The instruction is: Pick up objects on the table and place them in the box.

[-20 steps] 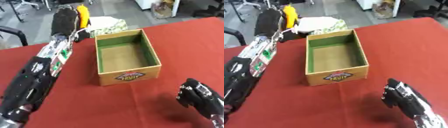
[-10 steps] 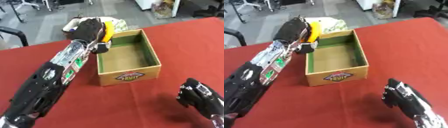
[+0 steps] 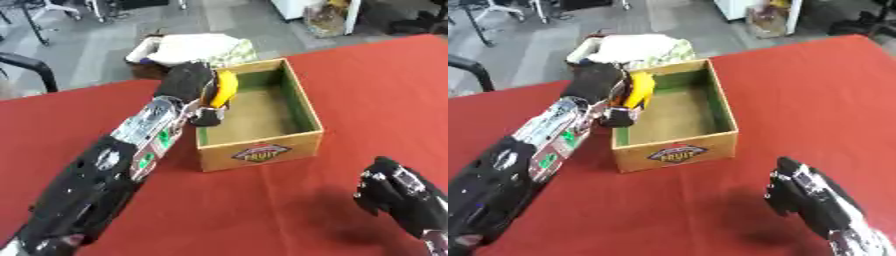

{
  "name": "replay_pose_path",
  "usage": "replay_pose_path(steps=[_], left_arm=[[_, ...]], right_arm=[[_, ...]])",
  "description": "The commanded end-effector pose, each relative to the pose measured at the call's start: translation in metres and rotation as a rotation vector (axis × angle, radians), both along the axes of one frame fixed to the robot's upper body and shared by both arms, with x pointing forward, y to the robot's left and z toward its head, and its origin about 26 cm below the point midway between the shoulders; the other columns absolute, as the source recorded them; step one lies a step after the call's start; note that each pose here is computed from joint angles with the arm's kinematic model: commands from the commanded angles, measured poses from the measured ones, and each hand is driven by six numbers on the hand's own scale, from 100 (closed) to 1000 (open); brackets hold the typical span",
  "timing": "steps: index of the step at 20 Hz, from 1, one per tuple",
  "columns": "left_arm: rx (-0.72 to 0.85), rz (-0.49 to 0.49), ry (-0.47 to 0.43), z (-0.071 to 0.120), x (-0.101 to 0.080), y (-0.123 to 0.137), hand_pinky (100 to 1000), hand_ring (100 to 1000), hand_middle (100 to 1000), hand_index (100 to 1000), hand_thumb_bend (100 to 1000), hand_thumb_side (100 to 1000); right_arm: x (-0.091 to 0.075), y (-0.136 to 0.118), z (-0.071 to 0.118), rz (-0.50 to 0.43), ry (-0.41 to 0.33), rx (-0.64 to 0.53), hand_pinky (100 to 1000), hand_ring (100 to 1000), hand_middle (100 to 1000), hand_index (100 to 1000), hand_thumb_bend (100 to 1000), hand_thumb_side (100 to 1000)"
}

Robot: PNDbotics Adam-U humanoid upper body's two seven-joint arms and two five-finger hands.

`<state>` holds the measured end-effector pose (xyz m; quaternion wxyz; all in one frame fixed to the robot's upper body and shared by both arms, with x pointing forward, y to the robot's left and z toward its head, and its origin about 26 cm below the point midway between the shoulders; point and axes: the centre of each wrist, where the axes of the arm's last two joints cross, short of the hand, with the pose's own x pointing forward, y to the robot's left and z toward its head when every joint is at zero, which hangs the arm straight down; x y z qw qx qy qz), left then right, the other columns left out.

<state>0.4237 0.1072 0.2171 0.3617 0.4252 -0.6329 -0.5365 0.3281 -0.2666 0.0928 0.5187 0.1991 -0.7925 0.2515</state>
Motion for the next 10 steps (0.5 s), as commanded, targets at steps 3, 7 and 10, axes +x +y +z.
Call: replay_pose_path(steps=[3, 7, 10], left_arm=[[-0.05, -0.074, 0.037, 0.0096, -0.0048, -0.0052, 503, 418, 374, 471, 100, 260], [-0.082, -0.112, 0.072, 0.011, -0.0088, -0.0092, 584, 592, 597, 683, 100, 298], [-0.096, -0.132, 0.103, 0.0121, -0.0113, -0.011, 632, 673, 696, 759, 100, 405]], right_arm=[[0.0, 0.0007, 0.0088, 0.006, -0.028, -0.012, 100, 100, 100, 100, 100, 818], [0.0001, 0.0012, 0.0087, 0.008, -0.028, -0.011, 100, 100, 100, 100, 100, 816], [0.0001, 0.0014, 0.0084, 0.009, -0.026, -0.011, 100, 100, 100, 100, 100, 819]])
